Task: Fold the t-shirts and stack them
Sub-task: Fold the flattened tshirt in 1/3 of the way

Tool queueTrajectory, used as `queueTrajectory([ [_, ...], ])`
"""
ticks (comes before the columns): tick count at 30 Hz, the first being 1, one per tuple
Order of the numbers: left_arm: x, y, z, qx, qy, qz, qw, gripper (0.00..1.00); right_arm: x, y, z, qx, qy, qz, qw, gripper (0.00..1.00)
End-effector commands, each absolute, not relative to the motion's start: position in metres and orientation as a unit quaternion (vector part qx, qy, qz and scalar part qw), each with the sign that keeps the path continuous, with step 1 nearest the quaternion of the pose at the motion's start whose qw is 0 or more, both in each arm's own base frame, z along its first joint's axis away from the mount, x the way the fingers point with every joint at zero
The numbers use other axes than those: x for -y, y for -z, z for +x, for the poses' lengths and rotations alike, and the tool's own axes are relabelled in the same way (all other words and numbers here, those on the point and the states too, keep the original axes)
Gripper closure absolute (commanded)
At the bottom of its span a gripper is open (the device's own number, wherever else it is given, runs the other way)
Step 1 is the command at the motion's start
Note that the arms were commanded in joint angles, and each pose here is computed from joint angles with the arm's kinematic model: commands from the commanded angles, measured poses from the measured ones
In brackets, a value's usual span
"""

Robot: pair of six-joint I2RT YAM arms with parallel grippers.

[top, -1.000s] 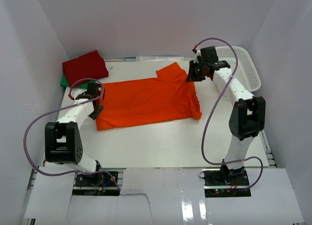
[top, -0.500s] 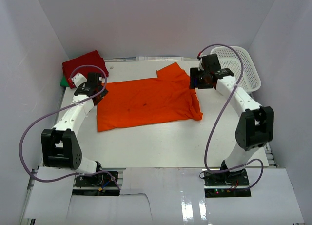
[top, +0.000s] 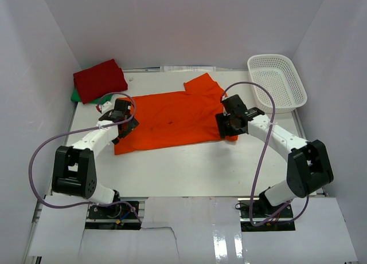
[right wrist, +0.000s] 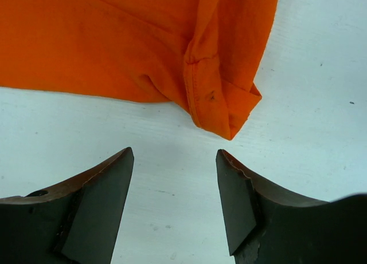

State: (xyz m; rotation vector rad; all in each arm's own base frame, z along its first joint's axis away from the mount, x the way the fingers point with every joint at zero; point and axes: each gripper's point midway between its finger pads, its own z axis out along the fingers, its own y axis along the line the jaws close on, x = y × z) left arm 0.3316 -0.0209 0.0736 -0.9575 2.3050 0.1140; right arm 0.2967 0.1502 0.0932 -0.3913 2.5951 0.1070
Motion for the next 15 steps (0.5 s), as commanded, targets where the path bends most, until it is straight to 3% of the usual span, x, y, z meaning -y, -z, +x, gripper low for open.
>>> queueTrajectory([
  [1, 0.022, -0.065, 0.344, -0.86, -0.037, -0.389, 0.327, 0.02, -0.142, -0.097, 0.307, -0.949, -0.005, -0.128, 0.288, 0.34],
  [13, 0.012, -0.021, 0.345, -0.861, -0.086, -0.403, 0.296, 0.02, -0.13, -0.058, 0.316, -0.956, 0.076, -0.126, 0.256, 0.39],
  [15, 0.012, -0.019, 0.344, -0.862, -0.088, -0.403, 0.295, 0.02, -0.127, -0.055, 0.317, -0.955, 0.09, -0.12, 0.254, 0.45],
])
